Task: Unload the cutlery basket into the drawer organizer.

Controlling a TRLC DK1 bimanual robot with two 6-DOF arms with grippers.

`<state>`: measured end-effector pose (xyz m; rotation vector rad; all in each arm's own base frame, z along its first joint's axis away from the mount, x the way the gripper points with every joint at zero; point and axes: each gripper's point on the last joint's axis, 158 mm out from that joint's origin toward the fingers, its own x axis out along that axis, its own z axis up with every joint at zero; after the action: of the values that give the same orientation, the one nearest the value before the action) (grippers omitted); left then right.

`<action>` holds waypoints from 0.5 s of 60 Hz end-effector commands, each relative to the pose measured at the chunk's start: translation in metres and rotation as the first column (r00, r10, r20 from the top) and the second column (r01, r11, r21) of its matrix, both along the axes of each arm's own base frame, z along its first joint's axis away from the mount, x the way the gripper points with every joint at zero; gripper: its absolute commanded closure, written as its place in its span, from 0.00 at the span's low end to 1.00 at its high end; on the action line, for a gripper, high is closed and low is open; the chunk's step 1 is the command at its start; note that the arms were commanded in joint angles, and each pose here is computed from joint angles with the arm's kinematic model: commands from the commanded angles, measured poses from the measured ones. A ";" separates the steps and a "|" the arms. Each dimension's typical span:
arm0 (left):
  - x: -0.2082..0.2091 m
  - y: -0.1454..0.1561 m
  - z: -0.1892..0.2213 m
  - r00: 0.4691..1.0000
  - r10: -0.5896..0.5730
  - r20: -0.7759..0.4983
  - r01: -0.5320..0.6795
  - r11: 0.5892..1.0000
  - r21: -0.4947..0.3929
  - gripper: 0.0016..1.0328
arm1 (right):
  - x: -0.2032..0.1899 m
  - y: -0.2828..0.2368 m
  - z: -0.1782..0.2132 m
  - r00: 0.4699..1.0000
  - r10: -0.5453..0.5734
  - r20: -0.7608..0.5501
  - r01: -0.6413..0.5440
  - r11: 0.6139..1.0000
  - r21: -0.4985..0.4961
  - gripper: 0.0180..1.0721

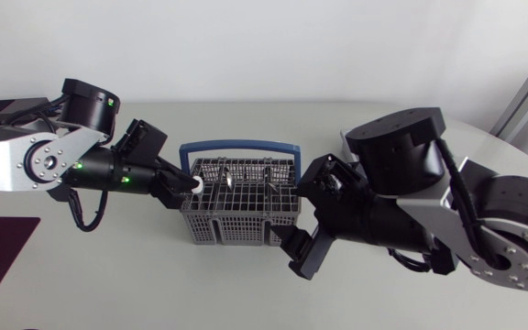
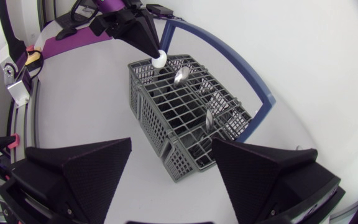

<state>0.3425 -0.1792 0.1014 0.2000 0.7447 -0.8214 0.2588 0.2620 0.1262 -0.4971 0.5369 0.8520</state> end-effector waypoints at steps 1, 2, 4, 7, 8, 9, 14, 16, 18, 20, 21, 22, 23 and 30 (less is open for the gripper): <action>-0.007 -0.001 -0.019 0.999 0.010 -0.050 -0.009 1.000 0.011 0.76 | -0.001 0.001 -0.002 1.000 -0.003 -0.008 0.003 1.000 -0.005 0.12; -0.006 0.000 -0.020 0.999 0.012 -0.046 -0.011 1.000 0.013 0.76 | -0.001 0.001 -0.002 1.000 -0.003 -0.007 0.003 1.000 -0.004 0.12; -0.005 0.000 -0.020 0.999 0.013 -0.045 -0.012 1.000 0.013 0.76 | -0.001 0.001 -0.002 1.000 -0.003 -0.008 0.003 1.000 -0.005 0.12; -0.004 -0.001 -0.020 0.999 0.011 -0.043 -0.010 1.000 0.013 0.77 | -0.001 0.001 -0.002 1.000 -0.003 -0.008 0.003 1.000 -0.005 0.12; -0.004 -0.002 -0.020 0.999 0.008 -0.041 -0.008 1.000 0.013 0.77 | -0.002 0.001 -0.002 1.000 -0.003 -0.007 0.003 1.000 -0.004 0.12; -0.004 -0.002 -0.020 0.999 0.009 -0.042 -0.009 1.000 0.013 0.78 | -0.002 0.001 -0.002 1.000 -0.003 -0.007 0.003 1.000 -0.004 0.12; -0.004 -0.002 -0.020 0.999 0.007 -0.038 -0.006 1.000 0.012 0.85 | -0.001 0.001 -0.002 1.000 -0.003 -0.006 0.003 1.000 -0.005 0.12; -0.004 -0.002 -0.019 0.999 0.006 -0.034 -0.005 1.000 0.012 0.86 | -0.001 0.001 -0.001 1.000 -0.003 -0.005 0.003 1.000 -0.004 0.12; -0.005 -0.002 -0.020 0.999 0.006 -0.035 -0.005 1.000 0.013 0.86 | -0.002 0.003 -0.001 1.000 0.001 -0.005 -0.001 1.000 -0.004 0.12; -0.005 -0.002 -0.021 0.999 0.005 -0.033 -0.004 1.000 0.013 0.86 | -0.002 0.003 -0.001 1.000 0.000 -0.003 0.000 1.000 -0.006 0.12; -0.005 -0.002 -0.020 0.999 0.005 -0.032 -0.004 1.000 0.012 0.86 | -0.002 0.004 -0.001 1.000 0.002 -0.003 -0.002 1.000 -0.006 0.12; -0.005 -0.001 -0.020 1.000 0.006 -0.030 -0.006 1.000 0.012 0.86 | -0.002 0.004 -0.001 1.000 0.002 -0.004 -0.002 1.000 -0.007 0.12; -0.005 -0.001 -0.020 1.000 0.006 -0.029 -0.006 1.000 0.012 0.86 | -0.002 0.004 -0.001 1.000 0.002 -0.004 -0.002 1.000 -0.007 0.12; -0.007 0.000 -0.013 1.000 0.014 -0.015 -0.014 1.000 0.003 0.86 | -0.002 0.004 -0.004 1.000 0.002 -0.009 -0.002 1.000 -0.010 0.12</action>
<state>0.3438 -0.1821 0.0970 0.2107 0.7337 -0.8221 0.2563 0.2645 0.1261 -0.5020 0.5347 0.8593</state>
